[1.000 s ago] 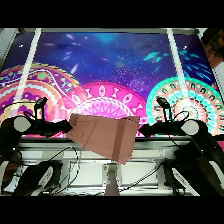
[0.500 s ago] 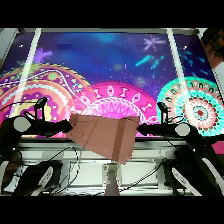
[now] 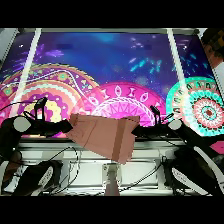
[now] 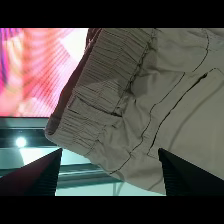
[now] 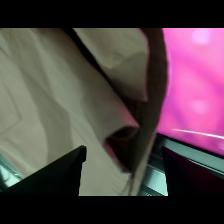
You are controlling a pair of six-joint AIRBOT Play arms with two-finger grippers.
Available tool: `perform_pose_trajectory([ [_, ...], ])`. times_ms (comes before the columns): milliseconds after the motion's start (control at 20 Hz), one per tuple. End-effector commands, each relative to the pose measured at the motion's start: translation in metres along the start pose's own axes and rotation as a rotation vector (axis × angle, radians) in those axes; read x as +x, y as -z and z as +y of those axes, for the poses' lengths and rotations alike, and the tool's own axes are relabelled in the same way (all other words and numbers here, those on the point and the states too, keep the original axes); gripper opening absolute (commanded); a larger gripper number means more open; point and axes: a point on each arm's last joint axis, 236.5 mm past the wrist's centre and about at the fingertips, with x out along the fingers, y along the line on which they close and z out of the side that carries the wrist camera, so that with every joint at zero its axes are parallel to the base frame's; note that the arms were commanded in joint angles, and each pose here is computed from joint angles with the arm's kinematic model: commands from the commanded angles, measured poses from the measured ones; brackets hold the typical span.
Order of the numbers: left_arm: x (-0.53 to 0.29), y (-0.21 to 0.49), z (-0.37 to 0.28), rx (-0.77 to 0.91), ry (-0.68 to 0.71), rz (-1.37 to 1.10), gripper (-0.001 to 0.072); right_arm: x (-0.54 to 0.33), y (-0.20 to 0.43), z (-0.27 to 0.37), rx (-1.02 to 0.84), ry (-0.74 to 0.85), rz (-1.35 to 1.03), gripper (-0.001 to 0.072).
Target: Fold the clothes and pants, and hang the long-sleeved shirts on hangers.
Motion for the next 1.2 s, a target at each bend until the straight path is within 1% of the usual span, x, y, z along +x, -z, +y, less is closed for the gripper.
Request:
perform_pose_trajectory([
  [0,0.000,0.000,0.000,0.000,0.000,0.000,0.0691,0.013,-0.004,0.002,0.045,-0.036,0.026,0.0562],
  [400,0.000,0.000,0.000,0.000,0.000,0.000,0.0691,0.004,-0.057,0.015,0.008,-0.030,-0.103,0.0545],
  [700,0.000,0.000,0.000,0.000,0.000,0.000,0.0691,0.027,-0.047,0.026,-0.028,-0.017,-0.083,0.0542],
  [750,0.000,0.000,0.000,0.000,0.000,0.000,0.0691,0.031,-0.044,0.029,-0.030,-0.019,-0.075,0.0523],
  [950,0.000,-0.002,0.000,0.000,0.000,-0.008,0.0691,0.033,-0.051,0.042,-0.081,-0.020,-0.099,0.0008],
  [1050,0.000,-0.008,-0.001,0.000,0.002,-0.034,0.0691,0.024,-0.073,0.052,-0.154,-0.006,-0.149,0.0009],
  [1150,0.000,-0.014,-0.001,0.000,0.004,-0.060,0.0691,0.009,-0.102,0.063,-0.284,0.039,-0.209,0.0010],
])
